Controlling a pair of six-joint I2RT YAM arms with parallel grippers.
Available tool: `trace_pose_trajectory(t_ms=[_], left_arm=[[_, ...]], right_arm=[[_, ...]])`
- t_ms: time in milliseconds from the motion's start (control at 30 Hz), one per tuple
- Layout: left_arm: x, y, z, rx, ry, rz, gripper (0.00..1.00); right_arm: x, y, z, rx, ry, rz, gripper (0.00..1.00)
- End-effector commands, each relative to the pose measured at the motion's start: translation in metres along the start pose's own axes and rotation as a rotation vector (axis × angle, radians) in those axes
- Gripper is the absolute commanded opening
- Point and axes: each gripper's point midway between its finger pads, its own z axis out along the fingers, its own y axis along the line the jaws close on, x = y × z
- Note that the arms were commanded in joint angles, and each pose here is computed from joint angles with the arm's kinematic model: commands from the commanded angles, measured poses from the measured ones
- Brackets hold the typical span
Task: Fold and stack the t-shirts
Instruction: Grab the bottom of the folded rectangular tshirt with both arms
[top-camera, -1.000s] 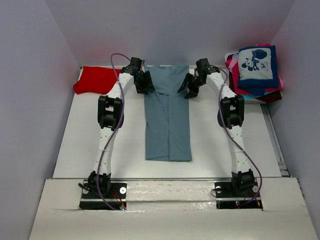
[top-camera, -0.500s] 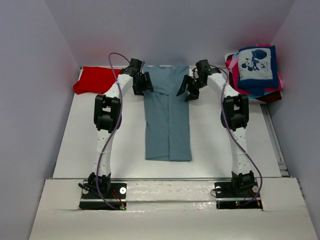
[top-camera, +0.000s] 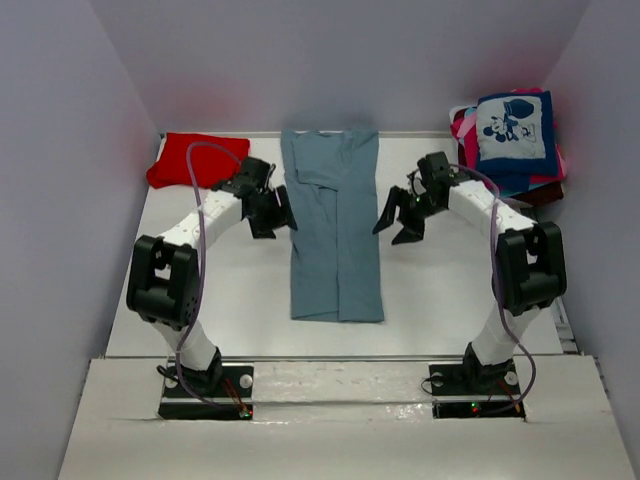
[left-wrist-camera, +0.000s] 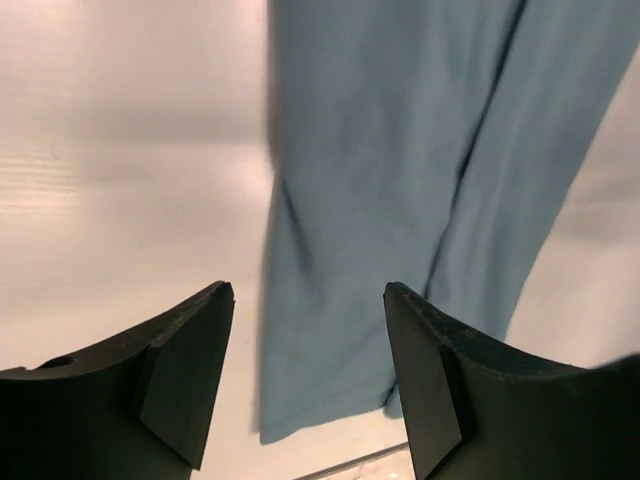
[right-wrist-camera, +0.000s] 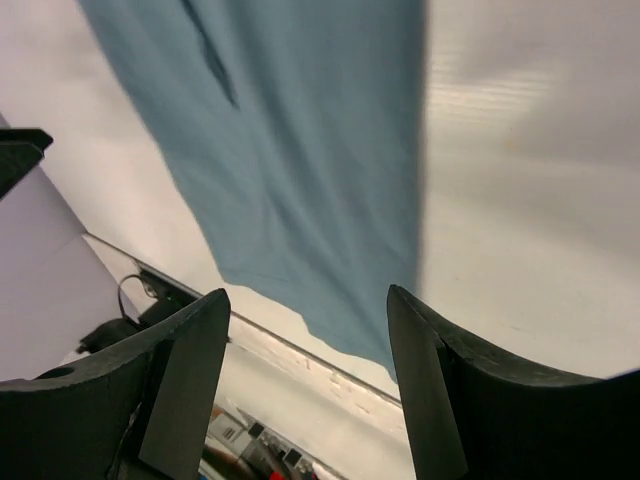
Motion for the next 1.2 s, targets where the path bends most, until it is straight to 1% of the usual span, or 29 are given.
trace_pose_trajectory(t_ms=[0, 67, 100, 133, 167, 233, 267, 300, 400, 467, 633, 1167], left_arm=[[0.076, 0.007, -0.001, 0.053, 0.124, -0.050, 0.73], [0.099, 0.008, -0.003, 0.083, 0.161, -0.070, 0.73], [0.118, 0.015, -0.002, 0.075, 0.196, -0.083, 0.73], [0.121, 0.012, -0.007, 0.092, 0.182, -0.091, 0.73], [0.137, 0.016, -0.007, 0.079, 0.208, -0.087, 0.73], [0.144, 0.017, -0.012, 0.085, 0.208, -0.098, 0.74], [0.158, 0.022, -0.011, 0.081, 0.236, -0.102, 0.74], [0.162, 0.020, -0.014, 0.094, 0.237, -0.105, 0.74], [0.178, 0.030, -0.014, 0.086, 0.266, -0.124, 0.74], [0.184, 0.034, -0.015, 0.088, 0.269, -0.132, 0.74], [0.197, 0.036, -0.013, 0.106, 0.294, -0.146, 0.74], [0.213, 0.036, -0.002, 0.110, 0.340, -0.152, 0.74]], right_arm=[[0.047, -0.018, 0.003, -0.030, 0.038, 0.040, 0.70], [0.067, -0.022, 0.002, -0.042, 0.059, 0.054, 0.70], [0.081, -0.032, 0.004, -0.031, 0.080, 0.075, 0.70], [0.085, -0.035, 0.002, -0.025, 0.076, 0.075, 0.70], [0.090, -0.035, -0.003, -0.027, 0.065, 0.065, 0.70], [0.106, -0.046, -0.002, -0.010, 0.086, 0.084, 0.70], [0.111, -0.046, -0.004, -0.019, 0.087, 0.090, 0.70], [0.125, -0.051, -0.001, -0.039, 0.121, 0.111, 0.70], [0.139, -0.055, 0.001, -0.068, 0.135, 0.137, 0.70], [0.149, -0.064, 0.004, -0.053, 0.147, 0.151, 0.70], [0.163, -0.066, 0.007, -0.096, 0.177, 0.182, 0.70], [0.176, -0.073, 0.022, -0.123, 0.231, 0.224, 0.70]])
